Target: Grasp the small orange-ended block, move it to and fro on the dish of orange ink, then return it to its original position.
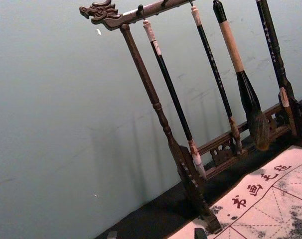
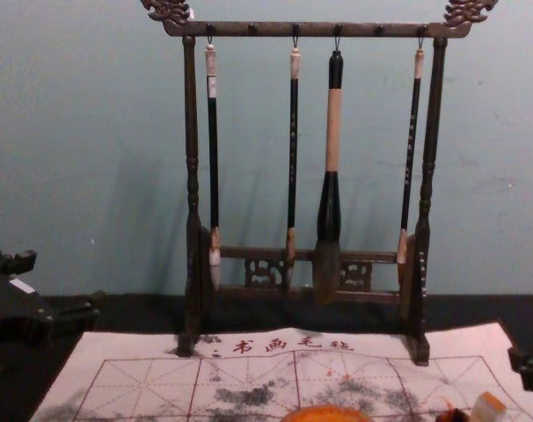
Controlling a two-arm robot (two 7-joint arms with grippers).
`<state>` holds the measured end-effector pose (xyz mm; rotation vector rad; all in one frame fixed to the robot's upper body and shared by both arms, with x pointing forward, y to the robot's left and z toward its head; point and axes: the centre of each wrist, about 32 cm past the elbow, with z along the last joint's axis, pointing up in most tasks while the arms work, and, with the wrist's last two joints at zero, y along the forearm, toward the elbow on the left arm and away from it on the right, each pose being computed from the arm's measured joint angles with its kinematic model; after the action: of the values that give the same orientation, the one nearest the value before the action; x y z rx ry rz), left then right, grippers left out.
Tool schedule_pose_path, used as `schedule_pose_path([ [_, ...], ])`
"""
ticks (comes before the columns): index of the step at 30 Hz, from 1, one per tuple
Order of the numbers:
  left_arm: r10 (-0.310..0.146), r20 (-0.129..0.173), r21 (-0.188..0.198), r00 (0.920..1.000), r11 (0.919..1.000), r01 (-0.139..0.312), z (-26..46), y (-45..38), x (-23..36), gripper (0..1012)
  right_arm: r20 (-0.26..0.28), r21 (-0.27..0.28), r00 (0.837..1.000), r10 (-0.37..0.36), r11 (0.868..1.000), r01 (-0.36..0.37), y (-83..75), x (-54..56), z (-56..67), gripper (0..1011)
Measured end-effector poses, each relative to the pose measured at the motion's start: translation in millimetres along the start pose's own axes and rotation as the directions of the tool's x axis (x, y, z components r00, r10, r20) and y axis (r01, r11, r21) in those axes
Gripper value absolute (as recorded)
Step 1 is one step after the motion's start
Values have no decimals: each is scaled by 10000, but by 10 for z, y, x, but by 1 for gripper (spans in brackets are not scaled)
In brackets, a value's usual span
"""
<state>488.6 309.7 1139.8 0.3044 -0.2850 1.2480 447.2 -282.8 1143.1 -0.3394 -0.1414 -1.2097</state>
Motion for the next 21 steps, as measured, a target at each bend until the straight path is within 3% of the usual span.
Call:
schedule_pose_path([
  [21, 1, 1, 0, 10000, 10000, -1, 0, 0, 0, 1001, 5, -14, 10000, 48, 10000, -48, -3, -2, 4, 1003],
])
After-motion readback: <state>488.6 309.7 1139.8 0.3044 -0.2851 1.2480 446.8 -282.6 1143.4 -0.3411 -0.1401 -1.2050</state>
